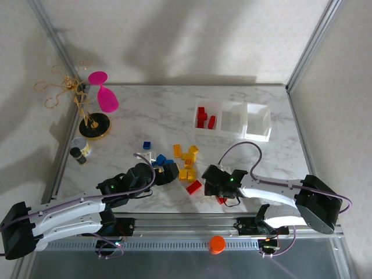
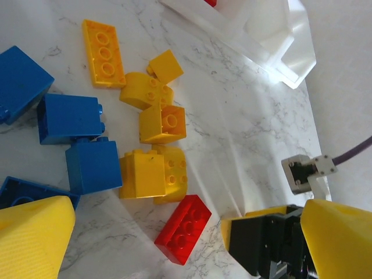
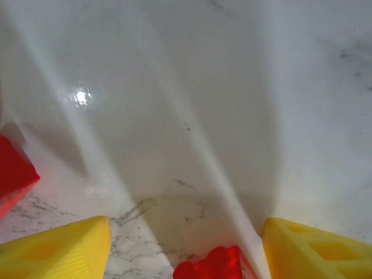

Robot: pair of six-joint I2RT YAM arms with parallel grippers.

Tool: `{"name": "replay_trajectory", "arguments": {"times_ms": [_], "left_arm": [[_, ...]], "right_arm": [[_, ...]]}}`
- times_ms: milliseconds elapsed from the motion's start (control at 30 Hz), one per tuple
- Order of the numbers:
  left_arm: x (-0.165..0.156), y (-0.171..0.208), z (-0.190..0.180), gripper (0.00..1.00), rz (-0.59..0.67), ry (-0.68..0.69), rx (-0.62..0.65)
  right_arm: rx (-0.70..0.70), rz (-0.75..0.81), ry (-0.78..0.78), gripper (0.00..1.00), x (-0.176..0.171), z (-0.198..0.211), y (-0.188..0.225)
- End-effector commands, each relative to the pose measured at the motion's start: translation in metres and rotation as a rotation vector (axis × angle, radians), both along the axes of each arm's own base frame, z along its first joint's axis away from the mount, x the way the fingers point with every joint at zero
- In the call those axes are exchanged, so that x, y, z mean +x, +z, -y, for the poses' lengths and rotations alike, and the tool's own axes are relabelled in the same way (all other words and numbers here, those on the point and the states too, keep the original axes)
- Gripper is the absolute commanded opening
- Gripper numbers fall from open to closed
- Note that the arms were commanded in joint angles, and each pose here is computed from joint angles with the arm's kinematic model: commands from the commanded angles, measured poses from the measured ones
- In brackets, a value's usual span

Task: Sort the legos into containers by color
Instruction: Pick up the lego from the bottom-center of the table.

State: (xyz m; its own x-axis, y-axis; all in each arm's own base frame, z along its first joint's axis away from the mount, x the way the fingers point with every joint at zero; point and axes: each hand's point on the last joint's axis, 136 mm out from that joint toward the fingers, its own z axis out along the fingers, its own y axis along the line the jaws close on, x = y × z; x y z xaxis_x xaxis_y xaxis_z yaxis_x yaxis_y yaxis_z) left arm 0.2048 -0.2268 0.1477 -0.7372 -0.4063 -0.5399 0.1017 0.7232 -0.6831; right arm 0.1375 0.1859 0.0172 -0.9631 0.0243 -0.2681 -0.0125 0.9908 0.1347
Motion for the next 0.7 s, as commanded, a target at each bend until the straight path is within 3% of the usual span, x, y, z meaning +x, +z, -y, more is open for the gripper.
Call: {"name": "replay_trajectory", "arguments": {"times_ms": [0,300,533,667], "left_arm": [[0.004,0.010,0.001,1.00,0.031,0.017,-0.008],[0.005,0.011,0.000,1.00,0.033,0.020,0.002],[0.007,0.014,0.003,1.00,0.042,0.015,0.016],[0.007,0.019,0.006,1.00,0.054,0.004,-0.010]], "right_arm": [[-0.079,-0.045,-0.041,0.66,-0.013,0.014,-0.007],[-0.136,-0.065,-0.020,0.50,-0.027,0.017,-0.011],[-0.136,-0.013,-0.022,0.34,-0.016,0.012,-0.003],[-0.110,0.015,-0.014,0.30,-0.010,0.004,0.004]]}}
